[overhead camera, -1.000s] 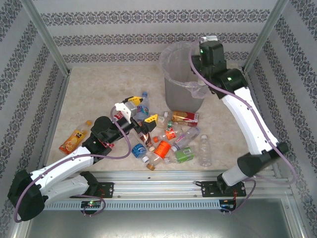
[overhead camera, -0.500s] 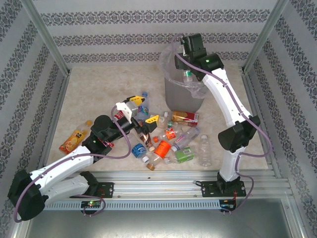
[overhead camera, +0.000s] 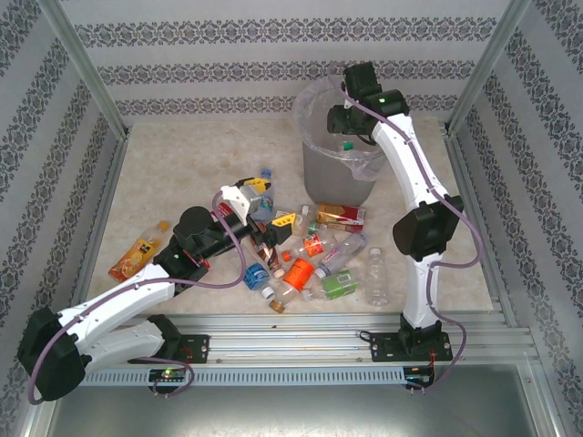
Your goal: Put the plastic bottles in the bin
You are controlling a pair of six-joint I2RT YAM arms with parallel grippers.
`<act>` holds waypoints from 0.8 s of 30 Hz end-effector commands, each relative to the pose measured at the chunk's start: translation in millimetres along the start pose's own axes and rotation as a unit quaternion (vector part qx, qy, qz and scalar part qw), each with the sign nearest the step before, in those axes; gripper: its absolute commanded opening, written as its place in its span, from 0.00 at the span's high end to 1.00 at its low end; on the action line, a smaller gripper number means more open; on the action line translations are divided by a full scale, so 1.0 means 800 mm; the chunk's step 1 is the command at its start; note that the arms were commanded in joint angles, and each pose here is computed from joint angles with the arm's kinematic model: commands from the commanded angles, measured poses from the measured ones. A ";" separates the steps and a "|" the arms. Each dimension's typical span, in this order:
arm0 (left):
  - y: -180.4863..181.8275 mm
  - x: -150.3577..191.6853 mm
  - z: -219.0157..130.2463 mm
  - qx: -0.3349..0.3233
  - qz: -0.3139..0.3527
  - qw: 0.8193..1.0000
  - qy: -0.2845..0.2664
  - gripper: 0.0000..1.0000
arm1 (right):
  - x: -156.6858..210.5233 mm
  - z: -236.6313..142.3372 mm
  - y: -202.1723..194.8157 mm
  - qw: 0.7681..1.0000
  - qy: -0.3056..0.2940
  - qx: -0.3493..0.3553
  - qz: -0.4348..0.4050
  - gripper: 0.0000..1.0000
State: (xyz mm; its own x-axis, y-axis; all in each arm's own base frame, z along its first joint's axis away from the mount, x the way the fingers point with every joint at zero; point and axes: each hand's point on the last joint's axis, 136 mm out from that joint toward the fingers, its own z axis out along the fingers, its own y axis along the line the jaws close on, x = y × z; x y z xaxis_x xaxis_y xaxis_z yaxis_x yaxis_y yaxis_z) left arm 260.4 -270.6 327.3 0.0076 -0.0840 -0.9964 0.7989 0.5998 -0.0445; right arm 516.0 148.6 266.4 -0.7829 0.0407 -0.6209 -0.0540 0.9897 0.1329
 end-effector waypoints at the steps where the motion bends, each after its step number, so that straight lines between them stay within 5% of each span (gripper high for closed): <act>1: -0.010 -0.016 0.003 0.019 0.008 1.000 -0.007 0.00 | 0.011 0.011 0.000 0.999 0.035 -0.013 0.019 0.47; 24: -0.007 0.001 0.012 0.019 0.003 1.000 0.021 0.00 | 0.072 0.087 -0.022 0.988 0.147 0.009 0.043 0.37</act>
State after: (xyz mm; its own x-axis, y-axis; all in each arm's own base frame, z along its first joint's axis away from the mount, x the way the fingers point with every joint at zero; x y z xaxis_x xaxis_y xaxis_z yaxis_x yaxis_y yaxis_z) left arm 263.5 -278.3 315.8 -0.0378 -0.0449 -0.9983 0.8102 0.5834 -0.0569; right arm 514.9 146.6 170.7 -0.9310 0.0739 -0.3575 0.0168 0.9869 0.1602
